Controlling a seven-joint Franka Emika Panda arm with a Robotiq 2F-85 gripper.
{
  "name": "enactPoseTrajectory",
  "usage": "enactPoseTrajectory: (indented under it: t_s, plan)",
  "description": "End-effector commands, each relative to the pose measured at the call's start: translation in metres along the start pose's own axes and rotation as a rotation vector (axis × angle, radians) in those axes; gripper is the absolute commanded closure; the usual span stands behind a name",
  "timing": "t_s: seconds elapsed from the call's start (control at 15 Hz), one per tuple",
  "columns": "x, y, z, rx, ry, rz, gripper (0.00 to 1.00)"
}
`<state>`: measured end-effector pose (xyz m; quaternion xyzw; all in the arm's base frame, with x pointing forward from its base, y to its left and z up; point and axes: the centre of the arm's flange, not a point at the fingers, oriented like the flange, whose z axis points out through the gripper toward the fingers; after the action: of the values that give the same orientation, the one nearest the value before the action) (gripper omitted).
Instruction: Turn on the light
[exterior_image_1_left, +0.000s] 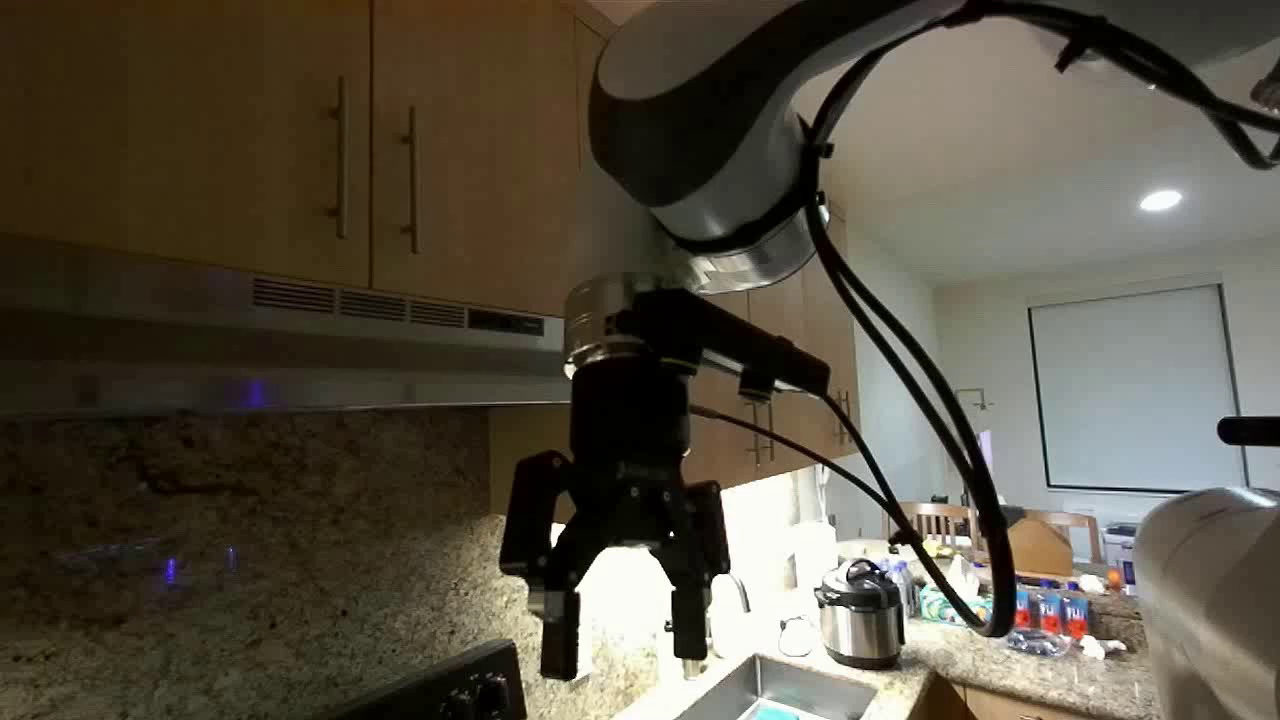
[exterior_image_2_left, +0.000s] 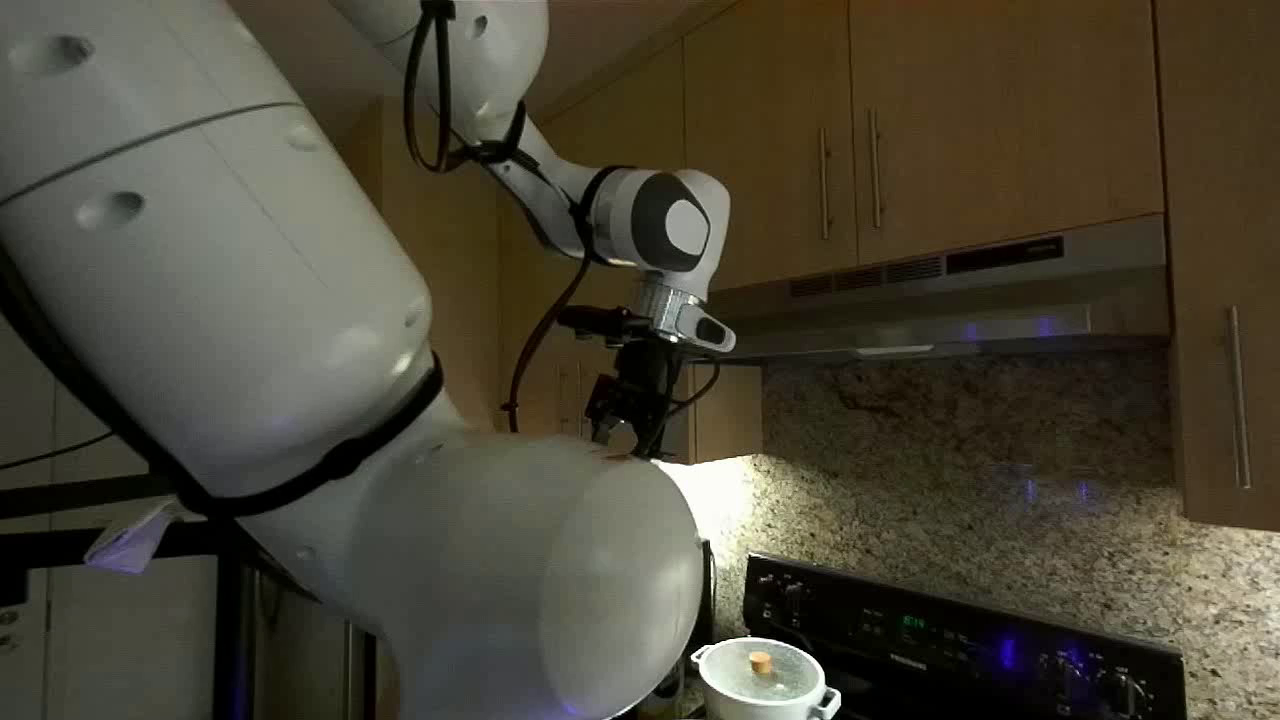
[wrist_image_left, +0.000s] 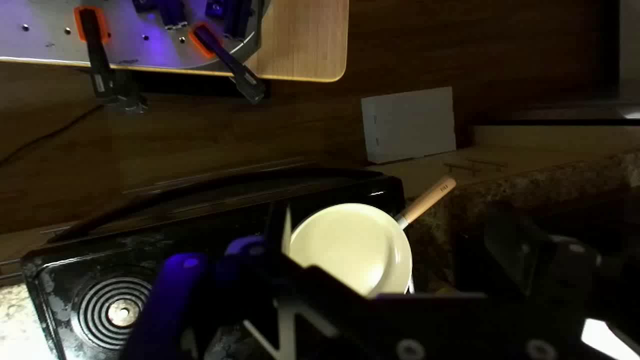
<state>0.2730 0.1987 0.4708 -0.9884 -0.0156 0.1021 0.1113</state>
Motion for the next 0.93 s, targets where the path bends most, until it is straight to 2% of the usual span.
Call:
enactPoseTrajectory:
  t_s: [0.0, 0.53, 0.67, 0.87]
  plan:
    - [0.0, 0.0, 0.0, 0.0, 0.0, 0.0, 0.0]
    - [0.0, 0.0, 0.0, 0.0, 0.0, 0.0, 0.0]
    - [0.001, -0.0004, 0.001, -0.002, 0.024, 0.012, 0.0]
    - [0.0041, 0.0009, 0.0021, -0.061, 0.081, 0.011, 0.0]
